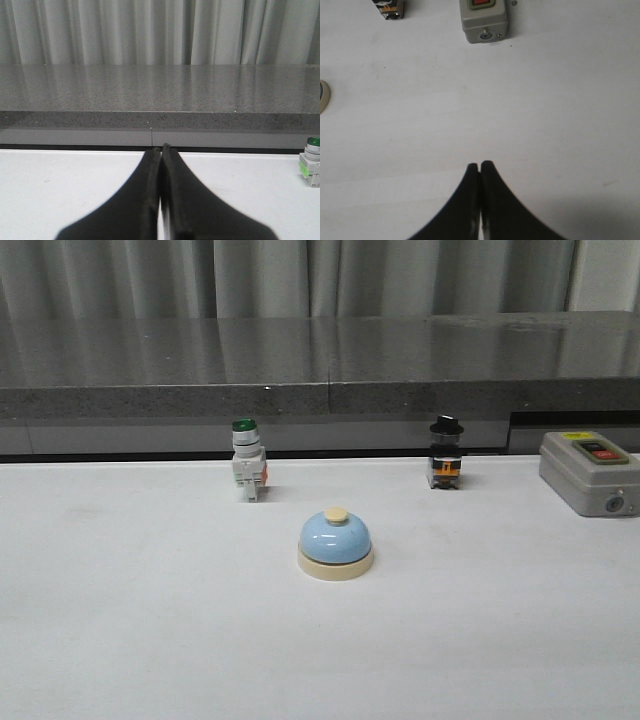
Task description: Place and press bell with both arms
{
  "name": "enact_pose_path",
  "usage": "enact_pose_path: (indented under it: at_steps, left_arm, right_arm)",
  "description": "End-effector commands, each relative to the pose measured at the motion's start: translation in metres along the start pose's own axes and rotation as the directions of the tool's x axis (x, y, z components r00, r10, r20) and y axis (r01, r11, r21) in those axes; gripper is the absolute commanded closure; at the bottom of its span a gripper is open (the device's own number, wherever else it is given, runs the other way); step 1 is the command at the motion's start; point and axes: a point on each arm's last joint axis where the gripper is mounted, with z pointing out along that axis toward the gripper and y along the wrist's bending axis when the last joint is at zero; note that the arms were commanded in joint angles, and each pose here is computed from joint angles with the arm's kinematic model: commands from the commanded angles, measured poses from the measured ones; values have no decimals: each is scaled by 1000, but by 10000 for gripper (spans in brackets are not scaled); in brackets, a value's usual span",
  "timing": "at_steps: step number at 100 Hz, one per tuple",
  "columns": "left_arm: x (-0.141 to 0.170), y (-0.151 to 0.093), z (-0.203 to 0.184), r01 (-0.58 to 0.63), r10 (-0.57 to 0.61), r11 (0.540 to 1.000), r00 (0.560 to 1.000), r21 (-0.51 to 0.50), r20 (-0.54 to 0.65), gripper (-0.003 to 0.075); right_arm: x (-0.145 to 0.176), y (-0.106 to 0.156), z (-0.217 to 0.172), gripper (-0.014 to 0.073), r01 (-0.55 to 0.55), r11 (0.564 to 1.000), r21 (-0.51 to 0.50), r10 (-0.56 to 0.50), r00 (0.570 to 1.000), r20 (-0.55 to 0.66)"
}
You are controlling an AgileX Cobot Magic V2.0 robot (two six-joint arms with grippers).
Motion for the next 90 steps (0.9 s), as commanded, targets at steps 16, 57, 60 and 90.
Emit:
enact_pose_path:
  at_steps: [16, 57, 60, 90]
  left_arm:
    - [6, 0, -1, 0, 0, 1000, 998, 1, 59, 741]
    - [6, 0, -1, 0, 0, 1000, 998, 1, 59, 741]
    - [6, 0, -1, 0, 0, 1000, 998, 1, 59, 741]
    - [6, 0, -1, 0, 0, 1000, 998, 1, 59, 741]
  right_arm:
    - [19, -4, -35, 655, 5, 1000, -30, 2, 970, 242]
    - [58, -16, -67, 655, 94, 995, 36, -96, 773, 628]
    - [62, -16, -67, 655, 98, 995, 33, -95, 745, 660]
    - [71, -14, -37, 655, 139, 990, 1, -86, 606, 791]
